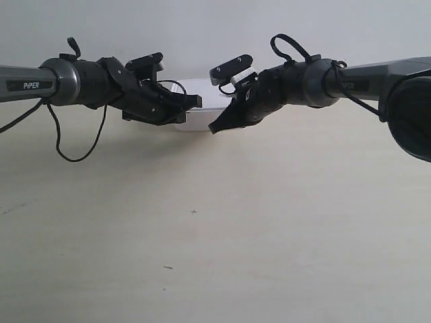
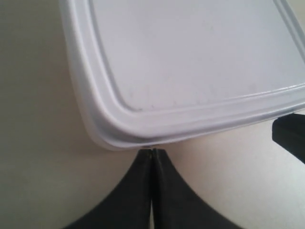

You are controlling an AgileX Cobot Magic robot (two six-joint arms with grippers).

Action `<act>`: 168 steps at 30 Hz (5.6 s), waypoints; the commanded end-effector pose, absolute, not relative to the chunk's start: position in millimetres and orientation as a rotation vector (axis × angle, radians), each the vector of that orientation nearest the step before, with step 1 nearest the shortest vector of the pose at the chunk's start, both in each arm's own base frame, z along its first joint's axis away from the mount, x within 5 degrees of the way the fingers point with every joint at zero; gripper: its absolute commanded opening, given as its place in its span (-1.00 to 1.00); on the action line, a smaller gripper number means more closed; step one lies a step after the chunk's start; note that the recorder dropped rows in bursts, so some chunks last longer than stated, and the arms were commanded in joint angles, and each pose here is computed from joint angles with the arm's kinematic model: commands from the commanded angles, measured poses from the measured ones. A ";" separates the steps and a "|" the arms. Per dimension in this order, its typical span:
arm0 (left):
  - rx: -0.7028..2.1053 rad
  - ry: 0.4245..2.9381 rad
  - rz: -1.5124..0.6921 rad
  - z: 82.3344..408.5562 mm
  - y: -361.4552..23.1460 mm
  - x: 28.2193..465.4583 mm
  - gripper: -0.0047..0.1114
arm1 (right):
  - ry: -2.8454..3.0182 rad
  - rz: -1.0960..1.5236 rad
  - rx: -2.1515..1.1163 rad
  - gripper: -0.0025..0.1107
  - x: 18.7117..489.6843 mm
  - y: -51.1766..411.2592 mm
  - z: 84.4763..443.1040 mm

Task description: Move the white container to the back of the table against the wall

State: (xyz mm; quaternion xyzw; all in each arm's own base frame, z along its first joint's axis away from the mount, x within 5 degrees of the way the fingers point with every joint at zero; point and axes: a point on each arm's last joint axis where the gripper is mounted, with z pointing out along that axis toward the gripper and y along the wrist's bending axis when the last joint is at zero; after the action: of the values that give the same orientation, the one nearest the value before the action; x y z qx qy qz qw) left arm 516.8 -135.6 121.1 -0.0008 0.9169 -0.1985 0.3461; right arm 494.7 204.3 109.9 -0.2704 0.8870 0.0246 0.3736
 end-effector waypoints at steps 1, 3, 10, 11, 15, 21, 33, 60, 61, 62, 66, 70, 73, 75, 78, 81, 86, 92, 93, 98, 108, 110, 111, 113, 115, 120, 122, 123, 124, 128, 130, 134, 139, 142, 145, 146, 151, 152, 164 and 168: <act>0.002 2.348 -0.508 126.7 -134.7 519.9 -0.92 | 2.226 0.062 -0.691 -0.96 499.0 205.1 115.4; 0.003 2.345 -0.507 126.8 -134.6 520.1 -0.92 | 2.224 0.061 -0.690 -0.96 501.3 206.0 115.7; 0.000 2.333 -0.499 127.5 -134.1 521.0 -0.92 | 2.217 0.061 -0.683 -0.96 508.8 208.9 119.6; -0.002 2.329 -0.496 127.7 -133.9 521.4 -0.92 | 2.217 0.061 -0.683 -0.96 508.8 208.9 119.6; -0.010 2.311 -0.486 128.7 -133.0 522.8 -0.92 | 2.208 0.062 -0.681 -0.96 509.3 209.2 120.2; 0.011 2.368 -0.517 120.5 -132.7 522.2 -0.92 | 2.212 0.062 -0.682 -0.96 509.5 209.3 115.8; -0.014 2.356 -0.551 116.6 -132.2 532.4 -0.92 | 2.220 0.063 -0.686 -0.96 510.1 209.7 103.4; 0.065 2.318 -0.607 117.7 -135.7 548.1 -0.92 | 2.165 0.062 -0.655 -0.96 517.0 202.6 107.2; 0.069 2.318 -0.609 117.9 -135.8 548.5 -0.92 | 2.163 0.062 -0.655 -0.96 517.1 202.6 107.3; 0.069 2.320 -0.610 117.2 -135.1 548.8 -0.92 | 2.163 0.062 -0.655 -0.96 517.1 202.6 107.3; 0.080 2.320 -0.607 116.9 -133.9 549.1 -0.92 | 2.163 0.063 -0.655 -0.96 517.2 202.7 106.5; 0.079 2.321 -0.606 117.0 -132.1 549.4 -0.92 | 2.170 0.060 -0.652 -0.96 517.9 200.4 102.8; 0.092 2.324 -0.602 116.7 -129.9 549.5 -0.92 | 2.187 0.055 -0.656 -0.96 517.6 198.8 99.4; 0.090 2.325 -0.602 116.7 -128.7 549.7 -0.92 | 2.189 0.053 -0.652 -0.96 518.2 197.0 99.3; 0.093 2.330 -0.606 116.4 -129.1 549.2 -0.92 | 2.190 0.054 -0.650 -0.96 518.3 196.7 99.3; 0.096 2.335 -0.611 116.2 -129.5 548.7 -0.92 | 2.193 0.053 -0.649 -0.96 518.3 196.2 99.1; 0.123 2.365 -0.636 115.6 -131.4 545.6 -0.92 | 2.198 0.052 -0.651 -0.96 518.1 196.1 98.8; 0.135 2.368 -0.631 127.3 -130.4 539.9 -0.92 | 2.215 0.046 -0.658 -0.96 517.1 195.5 97.5; 0.147 2.374 -0.623 129.6 -129.9 538.0 -0.92 | 2.215 0.046 -0.658 -0.96 517.1 195.5 98.5; 0.153 2.392 -0.582 137.1 -124.3 526.2 -0.92 | 2.235 0.008 -0.705 -0.96 515.0 193.3 102.2; 0.086 2.429 -0.506 148.5 -108.8 483.8 -0.92 | 2.279 -0.035 -0.769 -0.96 489.4 182.0 121.5; 0.086 2.406 -0.473 160.9 -104.3 471.1 -0.92 | 2.274 -0.033 -0.773 -0.96 478.6 178.2 130.3; 0.079 2.394 -0.458 166.2 -102.1 465.1 -0.92 | 2.273 -0.030 -0.775 -0.96 472.6 176.1 131.9; 0.027 2.351 -0.418 183.7 -93.6 441.8 -0.92 | 2.243 -0.005 -0.743 -0.96 453.5 169.9 152.6; -0.021 2.302 -0.398 203.4 -87.2 419.1 -0.92 | 2.237 0.042 -0.676 -0.96 432.3 163.2 171.6; -0.206 2.232 -0.490 232.8 -87.5 361.1 -0.92 | 2.192 0.095 -0.601 -0.96 367.0 140.4 224.1; -0.180 2.212 -0.485 240.5 -91.8 336.0 -0.92 | 2.166 0.114 -0.569 -0.96 343.2 131.6 243.4; -0.167 2.213 -0.482 239.9 -93.9 321.8 -0.92 | 2.146 0.133 -0.542 -0.96 329.4 126.6 254.2; -0.156 2.209 -0.484 241.3 -95.2 308.3 -0.92 | 2.139 0.152 -0.516 -0.96 318.1 122.7 260.4; -0.107 2.193 -0.512 246.6 -93.0 256.2 -0.92 | 2.077 0.205 -0.447 -0.96 269.9 105.2 290.0; -0.094 2.179 -0.524 248.2 -88.9 236.3 -0.92 | 2.052 0.209 -0.443 -0.96 251.1 98.1 298.6; -0.086 2.141 -0.543 250.1 -77.4 201.6 -0.92 | 2.012 0.217 -0.437 -0.96 216.5 85.1 309.3; -0.055 2.091 -0.604 253.5 -68.6 164.8 -0.92 | 1.916 0.281 -0.351 -0.96 172.8 68.8 323.0; -0.044 2.050 -0.644 256.5 -64.6 147.0 -0.92 | 1.866 0.331 -0.306 -0.96 150.4 61.2 325.0; -0.018 2.017 -0.704 259.1 -62.5 128.7 -0.92 | 1.856 0.388 -0.273 -0.96 123.8 53.2 317.4; -0.002 2.005 -0.722 259.0 -61.6 121.4 -0.92 | 1.862 0.414 -0.265 -0.96 111.5 49.8 311.7; -0.032 1.955 -0.737 246.6 -53.7 102.7 -0.92 | 1.789 0.468 -0.239 -0.96 74.7 37.5 292.5; -0.029 1.954 -0.734 241.6 -52.2 99.0 -0.92 | 1.745 0.504 -0.219 -0.96 64.6 34.6 290.3; -0.170 1.887 -0.697 216.3 -38.0 88.2 -0.92 | 1.570 0.648 -0.160 -0.96 21.3 22.3 286.0; -0.217 1.877 -0.708 208.8 -35.1 85.0 -0.92 | 1.601 0.708 -0.102 -0.96 22.2 23.0 282.4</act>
State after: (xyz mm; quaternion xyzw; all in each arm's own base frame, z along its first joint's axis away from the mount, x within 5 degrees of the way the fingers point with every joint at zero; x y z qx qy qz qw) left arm 87.0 -37.4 213.0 -0.0739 0.7931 -0.2920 0.5294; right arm 21.5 22.3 287.3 -0.0619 0.6923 0.2959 0.6553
